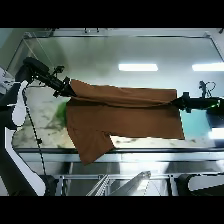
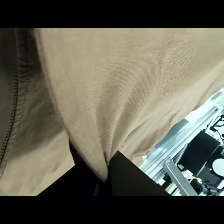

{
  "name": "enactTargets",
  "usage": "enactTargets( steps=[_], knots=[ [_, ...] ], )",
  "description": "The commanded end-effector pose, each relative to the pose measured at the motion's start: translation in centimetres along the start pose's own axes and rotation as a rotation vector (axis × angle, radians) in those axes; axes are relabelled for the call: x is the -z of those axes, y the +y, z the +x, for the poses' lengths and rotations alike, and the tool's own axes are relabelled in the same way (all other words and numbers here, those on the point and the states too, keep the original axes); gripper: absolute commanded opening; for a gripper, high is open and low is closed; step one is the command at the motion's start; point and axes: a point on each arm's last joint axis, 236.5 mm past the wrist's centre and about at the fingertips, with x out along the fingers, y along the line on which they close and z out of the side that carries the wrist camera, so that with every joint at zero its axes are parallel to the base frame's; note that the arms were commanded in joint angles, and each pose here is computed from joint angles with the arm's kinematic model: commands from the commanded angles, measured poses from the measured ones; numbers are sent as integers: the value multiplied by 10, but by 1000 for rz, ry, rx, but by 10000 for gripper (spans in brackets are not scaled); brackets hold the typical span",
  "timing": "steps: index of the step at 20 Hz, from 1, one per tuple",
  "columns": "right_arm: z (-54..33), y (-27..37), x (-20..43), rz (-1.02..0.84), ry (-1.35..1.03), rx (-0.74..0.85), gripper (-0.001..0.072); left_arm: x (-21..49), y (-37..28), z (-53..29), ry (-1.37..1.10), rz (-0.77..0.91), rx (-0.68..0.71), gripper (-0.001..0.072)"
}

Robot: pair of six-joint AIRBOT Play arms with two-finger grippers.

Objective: Fold the shirts.

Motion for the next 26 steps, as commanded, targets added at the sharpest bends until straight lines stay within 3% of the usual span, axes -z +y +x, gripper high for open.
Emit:
enactTargets(
  steps=[1, 5, 6, 7, 8, 9, 10, 11, 13, 14, 15, 17, 20, 23, 26],
  knots=[
    [5, -11, 0, 5, -1, 30, 20, -2, -1, 11, 12, -1, -7, 13],
    [4, -18, 6, 0, 26, 58, 22, 7, 1, 31, 90, -7, -3, 14],
    [4, -20, 8, 7, 35, 68, 140, 10, 1, 31, 107, -7, -1, 17],
    [3, -19, 11, 4, 50, 64, 304, 15, 0, 28, 124, -7, 2, 167],
    [0, -16, 15, -6, 75, 54, 332, 18, 0, 23, 134, -10, 5, 504],
    [-6, -12, 19, -25, 100, 52, 332, 19, 0, 17, 127, -42, 5, 720],
    [-15, -8, 21, -38, 116, 56, 336, 18, 0, 9, 109, -70, 7, 704],
    [-27, -5, 21, -47, 120, 73, 393, 19, -1, 0, 90, -90, 7, 704],
    [-58, -3, 20, -73, 105, 154, 406, 23, -11, -22, 39, -84, -2, 703],
    [-78, -10, 20, -77, 87, 230, 535, 30, -18, -32, 21, -75, -6, 703],
    [-100, -19, 20, -80, 67, 315, 591, 40, -22, -42, 7, -75, -13, 703],
    [-138, -34, 22, -64, 24, 444, 594, 75, -10, -56, 2, -121, -104, 703],
    [-172, -44, 25, 42, -71, 485, 608, 139, 22, -56, 14, -233, -218, 703],
    [-169, -52, 34, 99, -77, 468, 607, 183, 38, -26, -44, -322, -191, 702],
    [-157, -39, 28, 109, -109, 384, 606, 205, 24, 22, -85, -358, -34, 702]
  ],
)
